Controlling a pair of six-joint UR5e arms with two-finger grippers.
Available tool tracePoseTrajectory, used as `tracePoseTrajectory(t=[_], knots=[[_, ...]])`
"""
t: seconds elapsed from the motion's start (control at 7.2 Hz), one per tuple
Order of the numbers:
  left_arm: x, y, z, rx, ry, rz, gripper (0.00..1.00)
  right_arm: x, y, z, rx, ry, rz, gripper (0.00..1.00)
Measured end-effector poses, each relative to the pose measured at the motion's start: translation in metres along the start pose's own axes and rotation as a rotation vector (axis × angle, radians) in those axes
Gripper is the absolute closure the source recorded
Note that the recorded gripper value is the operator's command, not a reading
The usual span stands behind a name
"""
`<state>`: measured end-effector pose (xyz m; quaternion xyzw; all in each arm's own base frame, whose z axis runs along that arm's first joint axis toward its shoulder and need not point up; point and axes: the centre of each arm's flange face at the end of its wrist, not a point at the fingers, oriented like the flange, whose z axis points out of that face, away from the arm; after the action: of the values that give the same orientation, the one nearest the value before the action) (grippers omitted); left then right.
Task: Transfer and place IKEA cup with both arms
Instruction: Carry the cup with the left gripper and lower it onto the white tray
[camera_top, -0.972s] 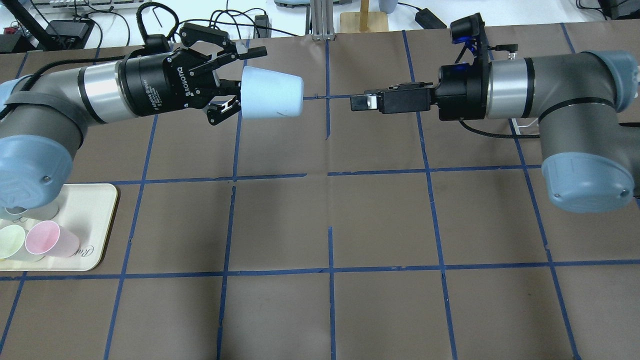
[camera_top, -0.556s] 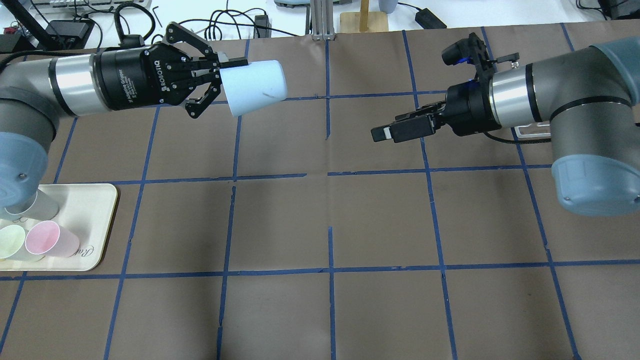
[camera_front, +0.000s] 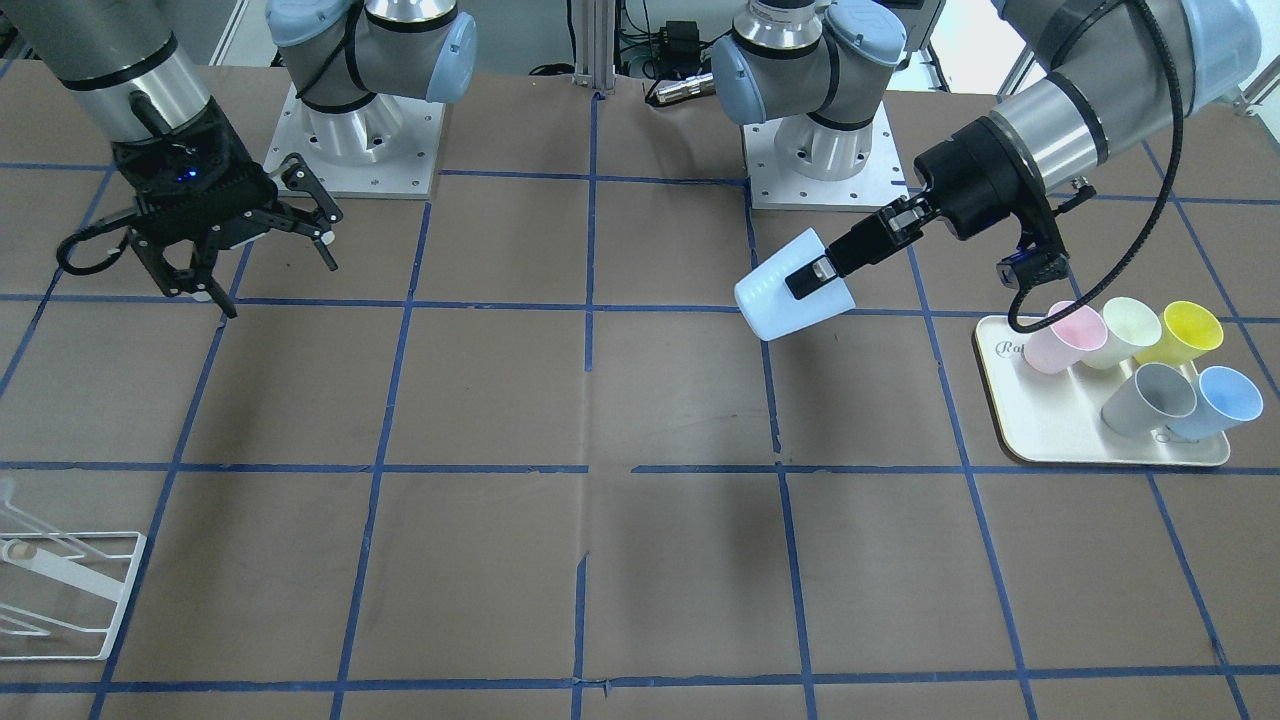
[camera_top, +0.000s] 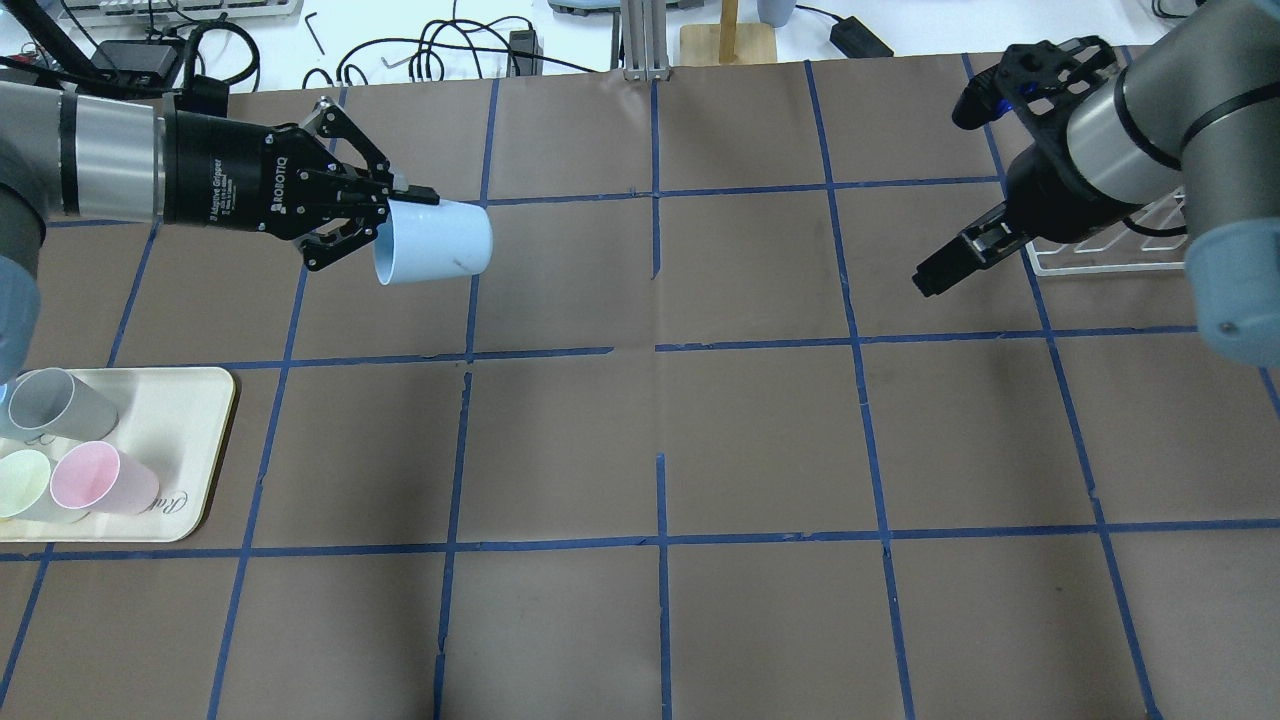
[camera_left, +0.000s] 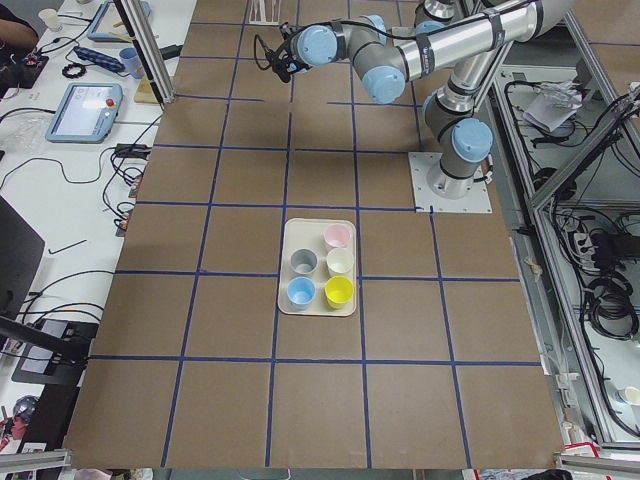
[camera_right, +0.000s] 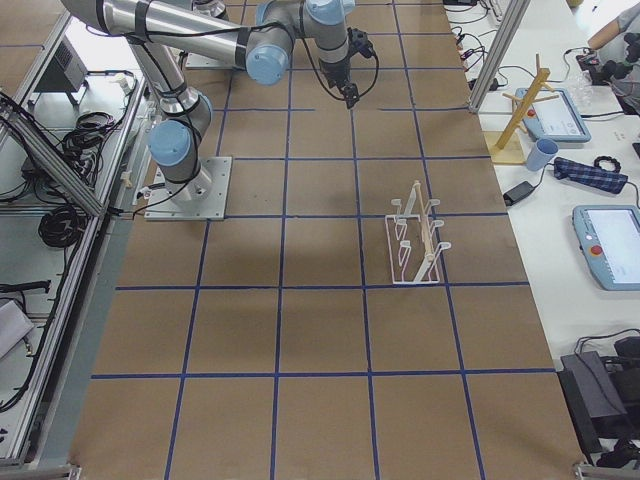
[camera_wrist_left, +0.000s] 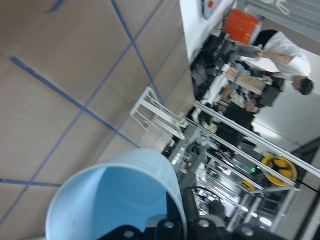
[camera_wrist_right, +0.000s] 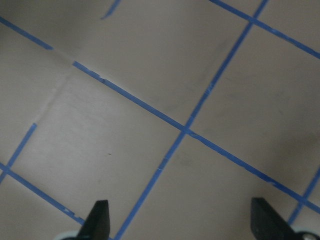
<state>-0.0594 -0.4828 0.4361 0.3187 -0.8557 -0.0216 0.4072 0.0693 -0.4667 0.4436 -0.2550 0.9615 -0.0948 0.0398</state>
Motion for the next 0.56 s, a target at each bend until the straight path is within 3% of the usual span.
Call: tracePoseTrajectory(t=[0.28,0.42,0.56], knots=[[-0.028,-0.002,-0.014,0.075,-0.330,0.216,1.00,0.017,-0.022,-0.013,-0.065,0.032,0.211,0.00],[-0.044,-0.005,-0.022,0.076,-0.511,0.325,1.00,0.020,-0.039,-0.016,-0.089,0.027,0.333,0.00],[-0.059,-0.012,-0.032,0.057,-0.652,0.415,1.00,0.013,-0.056,-0.024,-0.105,0.029,0.432,0.00]])
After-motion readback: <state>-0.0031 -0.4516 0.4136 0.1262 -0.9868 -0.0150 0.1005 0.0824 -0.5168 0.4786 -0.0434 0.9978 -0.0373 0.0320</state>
